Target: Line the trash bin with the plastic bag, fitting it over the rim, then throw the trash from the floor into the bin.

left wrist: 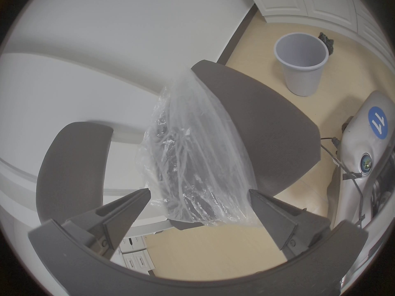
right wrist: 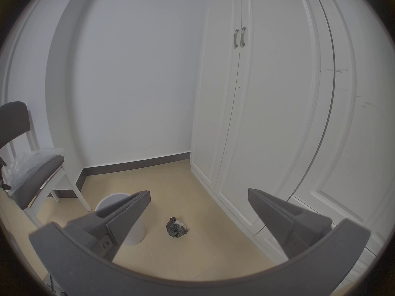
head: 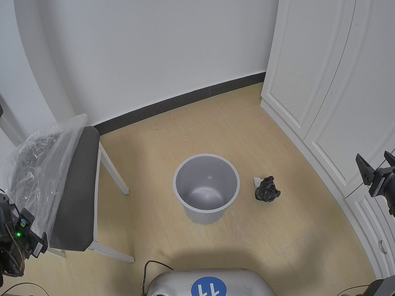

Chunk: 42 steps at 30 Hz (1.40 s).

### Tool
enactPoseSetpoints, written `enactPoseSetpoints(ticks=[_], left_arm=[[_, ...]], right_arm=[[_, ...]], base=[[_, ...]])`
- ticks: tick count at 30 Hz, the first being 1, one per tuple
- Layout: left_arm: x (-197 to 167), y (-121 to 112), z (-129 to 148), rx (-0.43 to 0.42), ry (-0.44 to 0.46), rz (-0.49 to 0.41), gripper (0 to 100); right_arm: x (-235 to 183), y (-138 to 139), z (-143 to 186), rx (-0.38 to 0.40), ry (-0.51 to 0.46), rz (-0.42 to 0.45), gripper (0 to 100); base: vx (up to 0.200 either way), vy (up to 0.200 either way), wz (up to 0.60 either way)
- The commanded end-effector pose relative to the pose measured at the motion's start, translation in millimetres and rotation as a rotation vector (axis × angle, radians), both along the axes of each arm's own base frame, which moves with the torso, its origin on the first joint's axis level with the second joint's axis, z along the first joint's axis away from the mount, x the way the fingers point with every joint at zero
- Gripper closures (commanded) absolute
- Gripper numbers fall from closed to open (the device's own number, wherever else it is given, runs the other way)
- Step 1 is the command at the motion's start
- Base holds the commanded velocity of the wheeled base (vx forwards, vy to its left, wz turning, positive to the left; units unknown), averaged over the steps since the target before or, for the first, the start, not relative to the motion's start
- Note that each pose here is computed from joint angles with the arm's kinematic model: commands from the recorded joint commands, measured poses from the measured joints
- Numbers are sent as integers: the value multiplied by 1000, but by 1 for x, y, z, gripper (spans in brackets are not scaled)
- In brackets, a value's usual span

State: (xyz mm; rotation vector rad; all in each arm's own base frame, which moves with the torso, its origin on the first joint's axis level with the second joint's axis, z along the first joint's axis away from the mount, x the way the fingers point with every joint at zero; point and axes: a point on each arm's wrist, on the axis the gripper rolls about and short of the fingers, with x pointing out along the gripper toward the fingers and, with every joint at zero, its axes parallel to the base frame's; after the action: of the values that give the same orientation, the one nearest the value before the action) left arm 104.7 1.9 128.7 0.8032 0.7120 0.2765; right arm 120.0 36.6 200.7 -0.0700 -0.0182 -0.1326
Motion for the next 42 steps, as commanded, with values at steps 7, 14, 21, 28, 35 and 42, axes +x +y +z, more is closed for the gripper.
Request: enactPoseSetpoints(ticks=[7, 14, 21, 28, 35, 42], left_arm=[[0, 9, 5, -14, -15, 16, 0], [20, 7, 11, 5, 19, -17, 0], [41, 0, 16, 88, 53, -104, 0], [71, -4, 11, 110, 42, -86, 0], [90, -4, 10, 116, 9, -78, 0], [83, -3, 8, 132, 21, -82, 0]], right_arm=[[0, 0, -2, -20, 9, 10, 0], [-1, 0, -2, -19, 8, 10, 0], [-2, 0, 0, -14, -4, 9, 0], [-3, -1, 2, -10, -15, 7, 0], [-3, -2, 3, -8, -19, -1, 0], [-2, -2, 1, -11, -12, 1, 0]], base=[[0, 0, 0], [0, 0, 0], [0, 0, 0], [0, 0, 0], [0, 0, 0], [0, 0, 0]])
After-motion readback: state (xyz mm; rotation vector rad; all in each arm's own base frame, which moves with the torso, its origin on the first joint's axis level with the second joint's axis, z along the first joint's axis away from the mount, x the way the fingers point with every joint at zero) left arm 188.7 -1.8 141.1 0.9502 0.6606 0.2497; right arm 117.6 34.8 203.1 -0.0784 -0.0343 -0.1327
